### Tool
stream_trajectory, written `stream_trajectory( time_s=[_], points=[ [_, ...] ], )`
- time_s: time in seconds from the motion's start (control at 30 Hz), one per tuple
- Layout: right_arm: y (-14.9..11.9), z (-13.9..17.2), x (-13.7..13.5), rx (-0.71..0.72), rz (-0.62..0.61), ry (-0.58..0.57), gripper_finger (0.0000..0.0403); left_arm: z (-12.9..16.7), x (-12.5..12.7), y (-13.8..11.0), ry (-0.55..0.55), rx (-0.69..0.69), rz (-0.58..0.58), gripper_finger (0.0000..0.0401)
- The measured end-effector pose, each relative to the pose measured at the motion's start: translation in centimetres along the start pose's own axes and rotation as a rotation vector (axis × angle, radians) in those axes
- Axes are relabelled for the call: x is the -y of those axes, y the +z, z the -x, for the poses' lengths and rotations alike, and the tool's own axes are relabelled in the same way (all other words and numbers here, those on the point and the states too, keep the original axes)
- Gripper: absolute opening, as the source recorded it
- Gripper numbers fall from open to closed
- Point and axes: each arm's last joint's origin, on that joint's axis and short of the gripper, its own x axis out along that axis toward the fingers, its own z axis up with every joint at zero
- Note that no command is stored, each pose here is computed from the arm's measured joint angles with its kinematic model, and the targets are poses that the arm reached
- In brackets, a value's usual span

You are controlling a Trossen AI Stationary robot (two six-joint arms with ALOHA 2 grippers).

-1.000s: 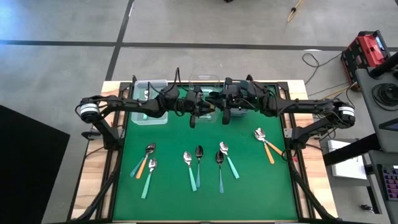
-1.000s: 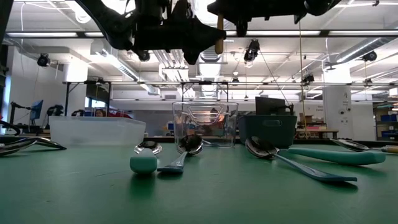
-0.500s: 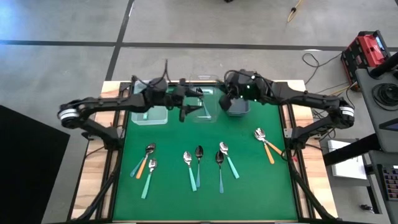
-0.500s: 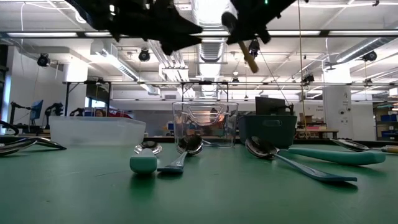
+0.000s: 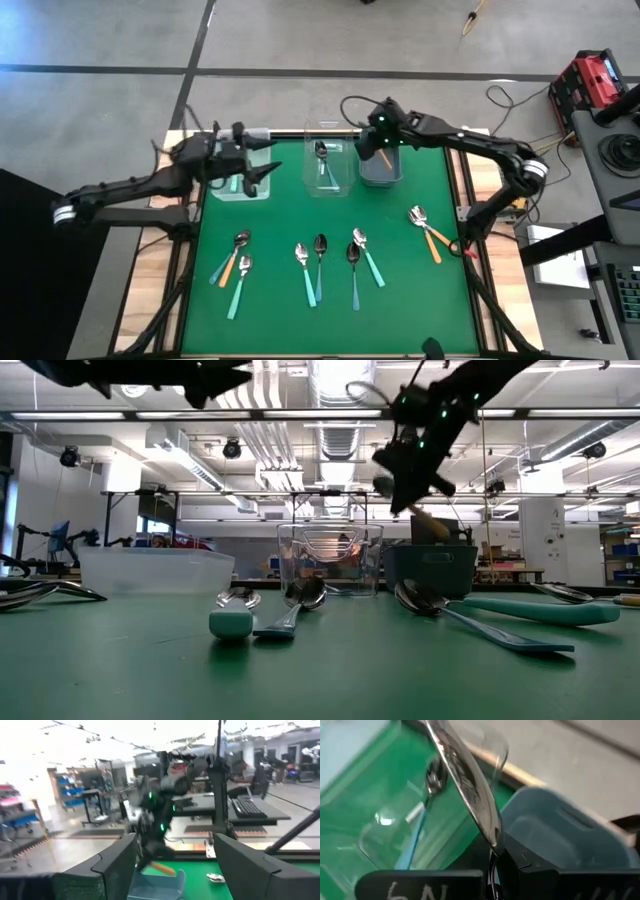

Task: Sort silverware by color (type)
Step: Put the yellow spoon into the blue bin

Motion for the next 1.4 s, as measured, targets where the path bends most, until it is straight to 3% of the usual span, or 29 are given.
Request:
stream_trajectory(
  time_s=[0.27,0.57,0.97,1.13,1.27,1.4],
  points=[
    [-1.0,-3.7,0.3,-0.106,-0.039,-0.036,0.0009,3.6,0.1,0.6,0.130,0.082,-0.027,0.0247],
    [-1.5,-4.7,0.7,-0.149,-0.100,-0.060,0.0009,5.5,0.4,1.0,0.140,0.148,-0.032,0.0247],
    [-1.9,-5.9,1.1,-0.184,-0.129,-0.079,0.0009,5.8,0.4,1.0,0.140,0.155,-0.031,0.0247],
    [-1.4,-5.4,1.9,-0.212,-0.130,0.048,0.0009,5.8,0.4,1.0,0.140,0.155,-0.031,0.0247],
    [-0.9,-5.4,3.7,-0.203,-0.131,0.068,0.0009,5.8,0.4,1.0,0.140,0.156,-0.031,0.0247],
    [-0.5,-5.3,5.6,-0.215,-0.128,0.173,0.0009,5.8,0.4,1.0,0.140,0.156,-0.031,0.0247]
  ],
)
